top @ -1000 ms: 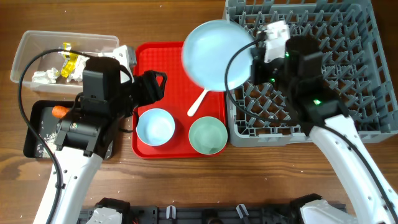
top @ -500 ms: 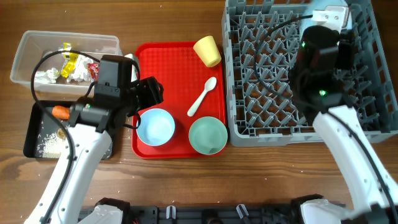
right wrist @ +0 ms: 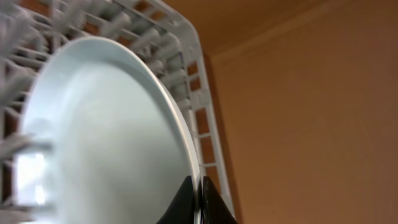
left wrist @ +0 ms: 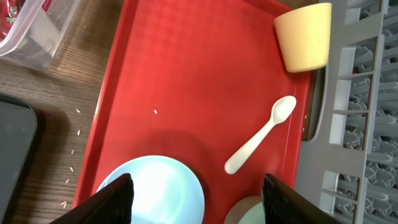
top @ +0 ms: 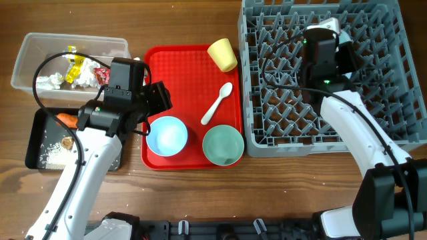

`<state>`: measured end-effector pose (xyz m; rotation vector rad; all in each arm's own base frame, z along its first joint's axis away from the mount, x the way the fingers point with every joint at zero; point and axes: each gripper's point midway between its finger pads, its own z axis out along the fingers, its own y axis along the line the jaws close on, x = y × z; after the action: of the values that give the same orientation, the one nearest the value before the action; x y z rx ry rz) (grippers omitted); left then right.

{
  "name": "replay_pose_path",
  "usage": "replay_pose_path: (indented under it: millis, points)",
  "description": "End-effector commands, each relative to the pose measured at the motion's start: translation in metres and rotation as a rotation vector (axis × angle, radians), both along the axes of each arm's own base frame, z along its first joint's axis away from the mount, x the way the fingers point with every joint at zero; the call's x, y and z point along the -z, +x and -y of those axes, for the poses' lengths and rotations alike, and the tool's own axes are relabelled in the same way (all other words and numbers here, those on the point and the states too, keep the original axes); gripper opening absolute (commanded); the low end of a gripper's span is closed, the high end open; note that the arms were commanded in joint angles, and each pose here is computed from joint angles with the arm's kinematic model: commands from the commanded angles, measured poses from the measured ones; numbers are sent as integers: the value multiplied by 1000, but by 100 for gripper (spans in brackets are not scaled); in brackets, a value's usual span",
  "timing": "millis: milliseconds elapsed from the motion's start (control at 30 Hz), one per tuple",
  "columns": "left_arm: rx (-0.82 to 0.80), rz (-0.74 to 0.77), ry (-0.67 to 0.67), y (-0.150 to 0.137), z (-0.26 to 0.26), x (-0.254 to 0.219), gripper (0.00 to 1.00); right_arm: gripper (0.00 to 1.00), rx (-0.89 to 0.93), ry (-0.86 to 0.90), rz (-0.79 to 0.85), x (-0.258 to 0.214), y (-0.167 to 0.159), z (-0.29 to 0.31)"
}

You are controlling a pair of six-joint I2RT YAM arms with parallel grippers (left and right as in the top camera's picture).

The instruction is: Sort waste into correct bins and load items into the dishwasher rack

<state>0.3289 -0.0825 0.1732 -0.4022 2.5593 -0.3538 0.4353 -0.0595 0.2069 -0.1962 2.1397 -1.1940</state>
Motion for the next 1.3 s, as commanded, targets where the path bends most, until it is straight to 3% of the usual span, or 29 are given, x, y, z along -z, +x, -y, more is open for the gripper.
replay_pose_path:
  millis: [0,67,133,267,533,667,767,833,967,1133,1167,1267]
  points:
    - [-13,3,17,2,-5,1,67,12,-27,79,42,5,7,-14]
    - [-13,2,18,2,-5,1,69,19,-37,86,31,8,7,-15]
    - [-13,2,18,2,-5,1,73,45,-40,87,27,8,7,-16]
    - [-13,9,16,3,-5,0,73,73,-31,129,61,9,8,-18]
    - [-13,9,15,3,-5,0,73,84,-111,258,139,-15,10,-34]
    - [-13,15,14,5,-5,0,73,82,-344,472,129,-49,4,-78]
    - [-14,48,7,11,-3,-5,70,77,-406,712,216,-76,-10,-104]
    - [-10,101,-13,24,1,-12,66,76,-485,916,210,-83,-21,-134]
    - [31,197,-70,57,18,-16,65,77,-533,1127,57,-60,-39,-168]
    - [232,318,-173,108,62,0,72,81,-478,1174,-100,-24,-53,-174]
    - [262,412,-205,142,75,13,76,82,-449,1179,-136,-15,-58,-173]
    - [269,517,-215,172,82,26,69,82,-423,1190,-155,-9,-63,-172]
